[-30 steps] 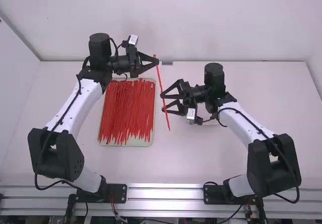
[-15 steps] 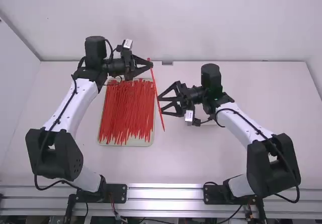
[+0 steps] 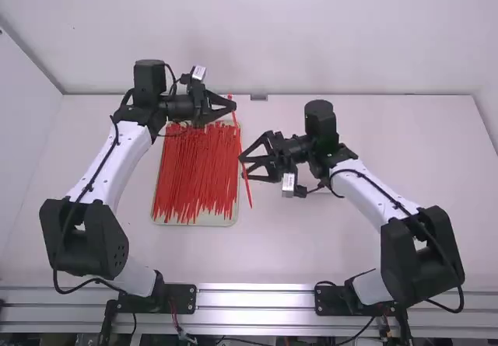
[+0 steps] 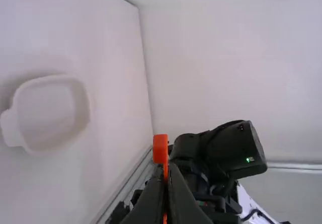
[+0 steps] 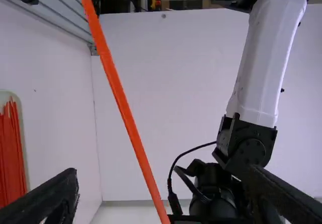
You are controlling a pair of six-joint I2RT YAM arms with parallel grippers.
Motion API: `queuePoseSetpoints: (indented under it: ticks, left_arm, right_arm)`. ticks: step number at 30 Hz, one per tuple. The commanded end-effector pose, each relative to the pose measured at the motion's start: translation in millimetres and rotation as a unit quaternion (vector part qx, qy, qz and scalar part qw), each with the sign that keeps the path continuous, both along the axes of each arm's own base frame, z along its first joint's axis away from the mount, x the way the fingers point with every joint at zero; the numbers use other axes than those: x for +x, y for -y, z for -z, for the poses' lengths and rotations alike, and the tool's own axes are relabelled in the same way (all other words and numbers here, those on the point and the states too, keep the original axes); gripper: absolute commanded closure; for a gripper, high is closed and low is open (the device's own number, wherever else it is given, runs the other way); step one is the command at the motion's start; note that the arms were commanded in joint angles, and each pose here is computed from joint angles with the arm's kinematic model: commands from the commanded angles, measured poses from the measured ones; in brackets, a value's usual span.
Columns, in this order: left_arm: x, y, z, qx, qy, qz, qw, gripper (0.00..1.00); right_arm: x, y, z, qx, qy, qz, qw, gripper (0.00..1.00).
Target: Fasten the cable tie
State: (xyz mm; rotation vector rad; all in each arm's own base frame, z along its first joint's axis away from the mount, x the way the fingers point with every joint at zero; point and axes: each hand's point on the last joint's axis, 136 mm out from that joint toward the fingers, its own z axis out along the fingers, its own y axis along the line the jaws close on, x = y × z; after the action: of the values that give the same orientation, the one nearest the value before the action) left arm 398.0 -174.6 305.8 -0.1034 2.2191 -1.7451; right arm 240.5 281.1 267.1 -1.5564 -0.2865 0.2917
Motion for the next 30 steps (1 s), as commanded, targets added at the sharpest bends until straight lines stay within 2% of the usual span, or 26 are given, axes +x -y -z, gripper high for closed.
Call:
queuePoseSetpoints:
  ticks: [1,3,11,15,19,22,25,27,30]
  left_arm:
    - [3,-6,3,0.011,0.009,-0.009,1.000,0.98]
    - [3,-9,5,0.012,0.009,-0.011,1.000,0.98]
    - [5,-15,9,0.015,-0.005,-0.022,1.000,0.97]
    - [5,-15,9,0.014,-0.008,-0.022,1.000,0.98]
    - [5,-15,9,0.014,-0.008,-0.023,1.000,0.98]
    - [7,-16,10,0.019,-0.007,-0.030,0.999,0.98]
    - [7,-16,10,0.020,-0.005,-0.029,0.999,0.98]
    - [7,-16,10,0.020,-0.003,-0.029,0.999,0.98]
    - [8,-17,9,0.020,-0.001,-0.030,0.999,0.98]
  right_arm:
    - [-10.9,1,-4,0.006,0.008,-0.013,1.000,0.25]
    - [-11.7,2,0,0.006,0.007,-0.012,1.000,0.36]
    - [-14.2,1,2,0.005,0.004,-0.015,1.000,0.47]
    - [-19.6,-3,2,0.005,0.005,-0.025,1.000,0.60]
    - [-19.9,-4,2,0.005,0.004,-0.026,1.000,0.66]
    - [-19.8,-3,2,0.005,0.003,-0.025,1.000,0.67]
    - [-19.9,-3,2,0.004,0.001,-0.025,1.000,0.73]
    - [-19.9,-3,2,0.004,0.001,-0.025,1.000,0.81]
    - [-19.9,-3,2,0.004,0.000,-0.025,1.000,0.85]
